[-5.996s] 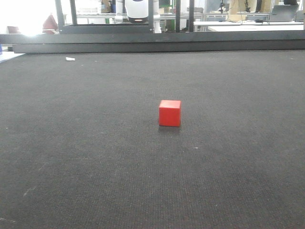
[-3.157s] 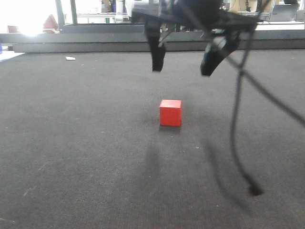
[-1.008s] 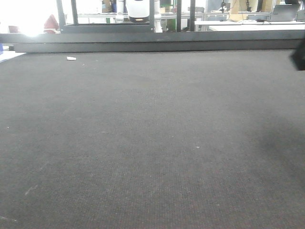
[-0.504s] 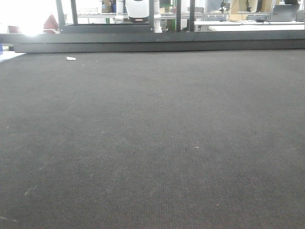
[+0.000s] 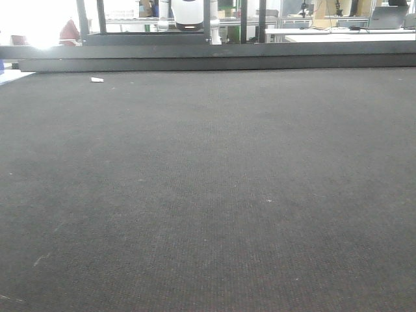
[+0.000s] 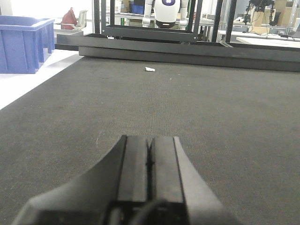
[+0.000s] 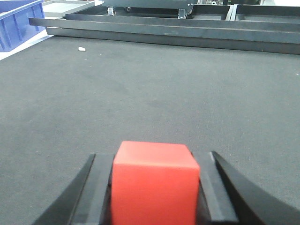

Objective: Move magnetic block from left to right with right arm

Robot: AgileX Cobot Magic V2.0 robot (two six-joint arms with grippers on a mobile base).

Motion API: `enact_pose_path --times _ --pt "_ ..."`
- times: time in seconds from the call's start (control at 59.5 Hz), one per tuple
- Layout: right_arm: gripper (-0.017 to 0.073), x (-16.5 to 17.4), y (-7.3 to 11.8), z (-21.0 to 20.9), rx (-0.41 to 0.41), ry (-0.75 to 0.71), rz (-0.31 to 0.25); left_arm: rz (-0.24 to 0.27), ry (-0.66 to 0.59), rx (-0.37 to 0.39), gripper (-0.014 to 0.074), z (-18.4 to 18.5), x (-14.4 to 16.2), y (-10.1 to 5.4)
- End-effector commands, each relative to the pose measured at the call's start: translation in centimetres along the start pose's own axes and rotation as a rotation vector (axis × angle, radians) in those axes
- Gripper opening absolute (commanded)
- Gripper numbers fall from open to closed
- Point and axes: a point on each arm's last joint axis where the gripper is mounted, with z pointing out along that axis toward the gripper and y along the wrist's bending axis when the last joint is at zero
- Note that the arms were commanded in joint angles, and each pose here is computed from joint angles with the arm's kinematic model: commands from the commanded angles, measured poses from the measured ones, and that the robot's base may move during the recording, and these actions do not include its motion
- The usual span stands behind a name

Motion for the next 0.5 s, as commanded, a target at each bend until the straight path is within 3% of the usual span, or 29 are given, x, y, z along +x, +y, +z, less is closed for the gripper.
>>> enact_pose_path --times 0.0,0.487 --pt "0.0152 -1.5 0.12 -0.21 -0.004 -0.099 -0.024 -0.004 -0.093 0.003 -0.0115 -0.11 -0.55 -0.02" --pt "0.0152 -1.5 0.12 -0.21 -0.004 -0.099 -0.024 -0.004 -0.093 0.003 -0.0116 -0.11 -0.55 -0.02"
